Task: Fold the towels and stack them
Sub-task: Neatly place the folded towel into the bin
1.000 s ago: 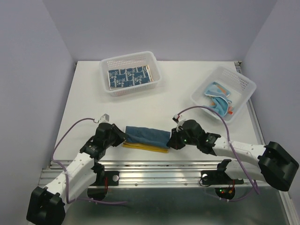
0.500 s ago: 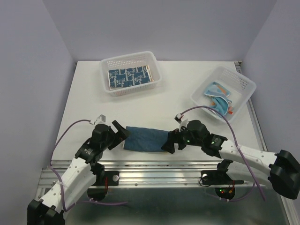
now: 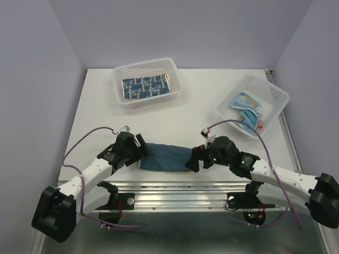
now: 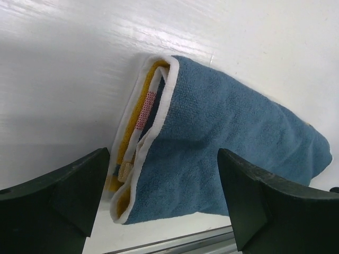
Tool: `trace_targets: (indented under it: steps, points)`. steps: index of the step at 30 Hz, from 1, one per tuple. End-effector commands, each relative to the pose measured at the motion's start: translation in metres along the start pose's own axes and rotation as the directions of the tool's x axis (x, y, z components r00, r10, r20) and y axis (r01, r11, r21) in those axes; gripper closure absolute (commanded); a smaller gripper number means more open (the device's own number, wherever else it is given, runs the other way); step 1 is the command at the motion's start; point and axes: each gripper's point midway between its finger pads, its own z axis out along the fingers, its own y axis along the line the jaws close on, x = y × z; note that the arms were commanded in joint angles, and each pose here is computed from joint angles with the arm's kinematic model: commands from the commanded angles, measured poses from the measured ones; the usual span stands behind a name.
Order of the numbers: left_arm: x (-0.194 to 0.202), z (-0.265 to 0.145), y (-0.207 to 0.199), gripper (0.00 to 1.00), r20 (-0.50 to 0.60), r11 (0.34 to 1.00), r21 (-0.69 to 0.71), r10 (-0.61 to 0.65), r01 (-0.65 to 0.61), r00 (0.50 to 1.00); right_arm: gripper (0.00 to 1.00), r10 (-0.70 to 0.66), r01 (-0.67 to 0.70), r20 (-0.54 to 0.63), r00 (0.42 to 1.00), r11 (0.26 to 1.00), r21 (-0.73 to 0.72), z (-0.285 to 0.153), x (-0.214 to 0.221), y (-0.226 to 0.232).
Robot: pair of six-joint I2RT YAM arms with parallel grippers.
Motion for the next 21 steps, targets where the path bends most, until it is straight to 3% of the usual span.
trace_targets:
  steps: [1,15,19,21]
  points:
    - [-0.002,-0.001,-0.013,0.07,0.022,0.997,0.029,0.077,-0.078,0.997,0.0,-0.006,0.006,0.051,0.999,1.0,-0.001,-0.003,-0.017,0.007]
    - [0.006,0.013,-0.006,0.23,-0.04,0.98,-0.128,0.151,-0.155,0.988,0.0,-0.034,0.036,0.075,0.997,0.999,-0.027,-0.011,-0.026,0.016]
    - [0.007,0.015,-0.001,0.36,-0.05,0.972,-0.168,0.159,-0.165,0.986,0.0,-0.041,0.044,0.085,0.996,0.999,-0.032,-0.014,-0.028,0.018]
    - [0.008,0.015,0.0,0.5,-0.052,0.97,-0.176,0.161,-0.167,0.986,0.0,-0.046,0.049,0.095,0.994,0.998,-0.03,-0.015,-0.03,0.017]
